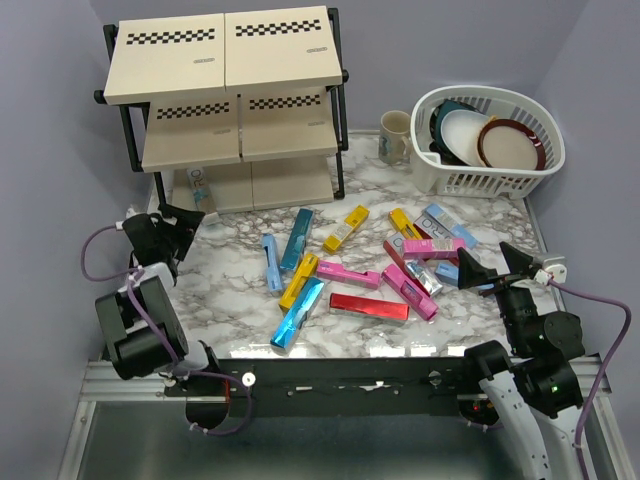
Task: Place and organize the toothpastes onto the shelf
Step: Place the toothpaste on the shelf.
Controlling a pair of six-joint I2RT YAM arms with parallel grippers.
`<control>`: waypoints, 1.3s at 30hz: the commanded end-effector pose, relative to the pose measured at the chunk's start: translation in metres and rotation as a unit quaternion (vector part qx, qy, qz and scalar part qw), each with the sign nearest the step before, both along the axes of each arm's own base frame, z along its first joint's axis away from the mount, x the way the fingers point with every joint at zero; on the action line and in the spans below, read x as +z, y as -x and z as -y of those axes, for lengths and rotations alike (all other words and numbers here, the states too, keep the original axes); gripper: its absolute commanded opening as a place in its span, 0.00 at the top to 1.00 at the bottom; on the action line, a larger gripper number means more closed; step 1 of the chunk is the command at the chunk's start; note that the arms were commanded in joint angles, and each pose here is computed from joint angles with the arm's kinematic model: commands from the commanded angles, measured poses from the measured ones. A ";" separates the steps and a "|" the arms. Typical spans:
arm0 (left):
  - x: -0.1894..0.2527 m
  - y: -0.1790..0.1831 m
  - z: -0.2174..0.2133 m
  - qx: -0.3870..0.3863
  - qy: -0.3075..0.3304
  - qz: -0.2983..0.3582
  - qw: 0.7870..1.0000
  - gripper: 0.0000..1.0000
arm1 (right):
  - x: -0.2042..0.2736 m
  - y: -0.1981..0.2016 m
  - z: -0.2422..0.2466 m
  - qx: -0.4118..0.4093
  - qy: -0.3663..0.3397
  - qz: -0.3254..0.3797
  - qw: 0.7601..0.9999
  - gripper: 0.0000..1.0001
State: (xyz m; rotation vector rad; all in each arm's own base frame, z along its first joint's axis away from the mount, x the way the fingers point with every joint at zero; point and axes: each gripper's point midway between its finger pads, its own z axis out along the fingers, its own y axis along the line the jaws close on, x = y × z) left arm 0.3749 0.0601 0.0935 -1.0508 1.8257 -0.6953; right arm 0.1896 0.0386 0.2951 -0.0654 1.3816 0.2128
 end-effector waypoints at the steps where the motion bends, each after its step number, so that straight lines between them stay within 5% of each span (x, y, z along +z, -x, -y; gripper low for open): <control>1: 0.002 0.023 -0.025 0.062 -0.133 -0.045 0.988 0.01 | 0.046 0.062 0.016 0.012 -0.045 0.137 0.989 0.00; 12: 0.015 0.005 -0.006 0.019 -0.327 -0.098 0.940 0.01 | 0.047 0.063 0.015 0.017 -0.048 0.138 0.989 0.00; 39: -0.002 -0.035 0.013 -0.054 -0.391 -0.112 0.912 0.16 | 0.046 0.063 0.014 0.020 -0.048 0.136 0.989 0.00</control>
